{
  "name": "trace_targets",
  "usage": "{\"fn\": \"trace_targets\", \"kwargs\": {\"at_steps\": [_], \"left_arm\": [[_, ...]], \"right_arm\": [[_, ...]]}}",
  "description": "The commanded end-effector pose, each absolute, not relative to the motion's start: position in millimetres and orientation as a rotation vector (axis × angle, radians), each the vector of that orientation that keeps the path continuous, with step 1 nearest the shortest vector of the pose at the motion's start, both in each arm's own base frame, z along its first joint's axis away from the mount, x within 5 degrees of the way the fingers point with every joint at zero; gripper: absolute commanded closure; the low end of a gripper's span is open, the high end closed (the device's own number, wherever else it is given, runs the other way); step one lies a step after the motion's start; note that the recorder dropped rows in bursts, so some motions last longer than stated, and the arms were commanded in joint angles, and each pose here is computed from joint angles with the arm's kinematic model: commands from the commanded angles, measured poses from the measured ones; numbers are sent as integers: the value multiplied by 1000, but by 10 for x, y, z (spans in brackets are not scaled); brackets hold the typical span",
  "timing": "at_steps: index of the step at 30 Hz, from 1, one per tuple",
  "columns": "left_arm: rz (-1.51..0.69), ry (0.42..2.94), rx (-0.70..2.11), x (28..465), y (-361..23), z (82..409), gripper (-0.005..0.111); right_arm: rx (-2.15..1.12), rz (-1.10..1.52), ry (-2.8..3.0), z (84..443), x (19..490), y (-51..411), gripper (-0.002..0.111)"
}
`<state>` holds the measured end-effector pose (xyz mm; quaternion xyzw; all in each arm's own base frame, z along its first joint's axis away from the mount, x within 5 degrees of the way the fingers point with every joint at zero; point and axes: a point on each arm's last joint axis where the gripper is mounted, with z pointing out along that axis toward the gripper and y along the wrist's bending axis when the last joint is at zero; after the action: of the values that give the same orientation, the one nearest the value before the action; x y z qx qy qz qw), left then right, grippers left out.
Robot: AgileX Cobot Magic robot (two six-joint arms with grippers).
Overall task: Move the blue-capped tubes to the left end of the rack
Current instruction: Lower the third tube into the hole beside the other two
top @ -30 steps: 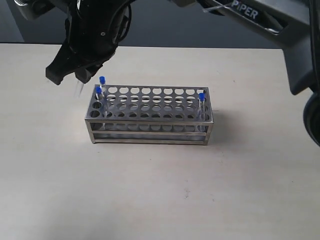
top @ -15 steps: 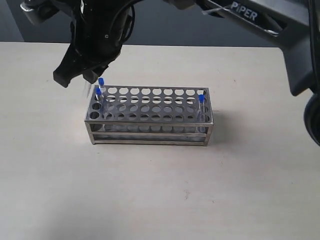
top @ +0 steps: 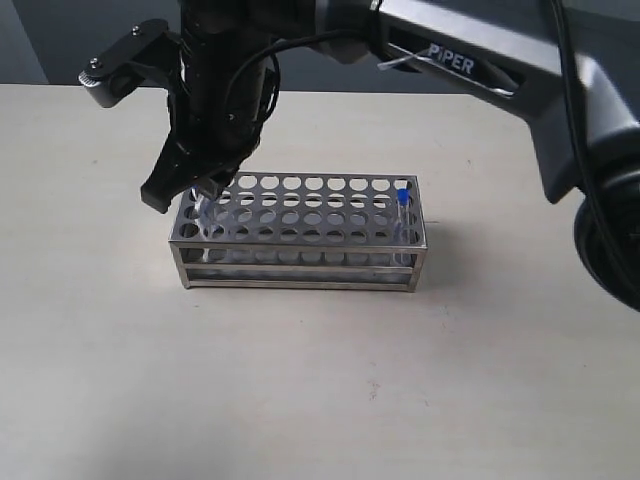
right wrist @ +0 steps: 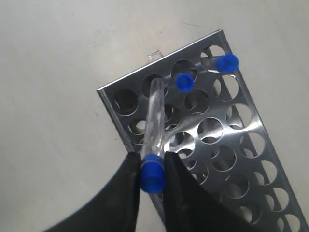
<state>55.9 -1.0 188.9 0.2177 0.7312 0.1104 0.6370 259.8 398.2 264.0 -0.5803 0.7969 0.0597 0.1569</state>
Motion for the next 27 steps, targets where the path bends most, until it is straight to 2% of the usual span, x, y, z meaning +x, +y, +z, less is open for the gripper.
{"fn": "trace_targets", "kwargs": {"at_steps": [1, 10, 27], "left_arm": [[231, 1667, 488, 559, -18, 1907, 106], [231, 1667, 488, 559, -18, 1907, 106], [229, 1668, 487, 559, -18, 1907, 106]], "right_arm": [[-1664, 146, 2279, 2631, 2623, 3959, 109], [-1702, 123, 2332, 2313, 2664, 4031, 109], [-1633, 127, 2262, 2486, 2696, 4030, 109]]}}
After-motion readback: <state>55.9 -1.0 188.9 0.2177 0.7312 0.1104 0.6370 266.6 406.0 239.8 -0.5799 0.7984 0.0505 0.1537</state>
